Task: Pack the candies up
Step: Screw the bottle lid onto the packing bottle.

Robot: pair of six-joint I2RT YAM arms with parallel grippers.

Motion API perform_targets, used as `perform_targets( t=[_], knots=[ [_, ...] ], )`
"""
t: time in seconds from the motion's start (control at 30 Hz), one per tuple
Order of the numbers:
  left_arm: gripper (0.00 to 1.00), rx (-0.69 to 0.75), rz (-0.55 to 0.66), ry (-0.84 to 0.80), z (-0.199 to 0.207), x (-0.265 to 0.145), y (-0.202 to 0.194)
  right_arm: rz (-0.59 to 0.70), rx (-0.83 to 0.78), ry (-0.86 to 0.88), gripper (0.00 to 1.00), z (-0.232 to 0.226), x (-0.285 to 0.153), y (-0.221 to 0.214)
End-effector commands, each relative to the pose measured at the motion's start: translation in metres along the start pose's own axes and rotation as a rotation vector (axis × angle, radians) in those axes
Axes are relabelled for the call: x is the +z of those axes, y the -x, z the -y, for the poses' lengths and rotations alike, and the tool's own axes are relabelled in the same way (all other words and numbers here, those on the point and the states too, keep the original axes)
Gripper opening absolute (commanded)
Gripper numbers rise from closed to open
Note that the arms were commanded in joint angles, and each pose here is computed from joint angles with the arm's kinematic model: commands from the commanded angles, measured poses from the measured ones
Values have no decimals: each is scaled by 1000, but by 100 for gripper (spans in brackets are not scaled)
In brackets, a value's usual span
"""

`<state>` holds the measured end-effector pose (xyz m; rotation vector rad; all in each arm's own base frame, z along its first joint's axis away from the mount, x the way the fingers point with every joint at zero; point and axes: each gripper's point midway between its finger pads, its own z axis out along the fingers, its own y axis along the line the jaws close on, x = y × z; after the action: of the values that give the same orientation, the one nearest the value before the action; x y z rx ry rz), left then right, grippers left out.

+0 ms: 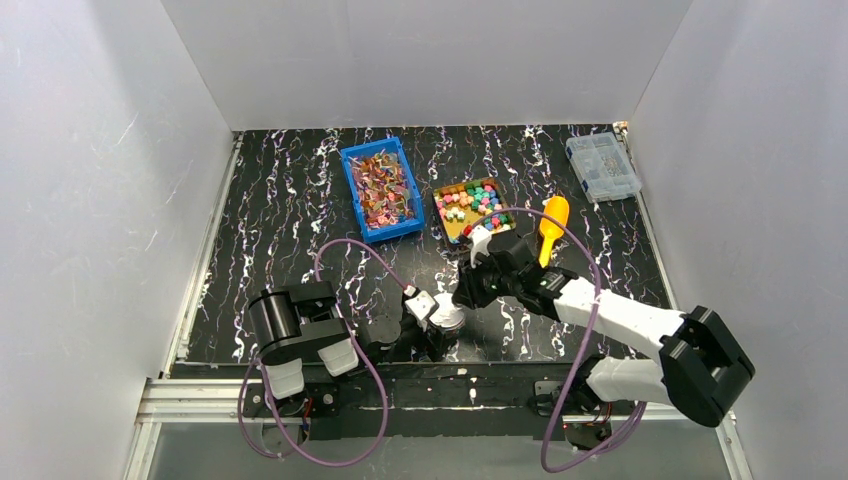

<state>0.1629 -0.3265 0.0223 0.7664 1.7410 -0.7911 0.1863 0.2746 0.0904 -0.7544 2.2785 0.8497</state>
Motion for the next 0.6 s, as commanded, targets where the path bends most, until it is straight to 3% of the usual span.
perform_targets(
  t=[0.0, 0.2, 0.57],
  knots=[
    [38, -32, -130, 94, -22, -13, -34, -94, 54, 89, 30, -17, -12, -37],
    [38, -38, -134, 119, -27, -13, -35, -74, 109, 132, 29, -28, -23, -48],
    [38, -39, -133, 127, -28, -8, -35, -93, 63, 175, 30, -71, -31, -64]
  ],
)
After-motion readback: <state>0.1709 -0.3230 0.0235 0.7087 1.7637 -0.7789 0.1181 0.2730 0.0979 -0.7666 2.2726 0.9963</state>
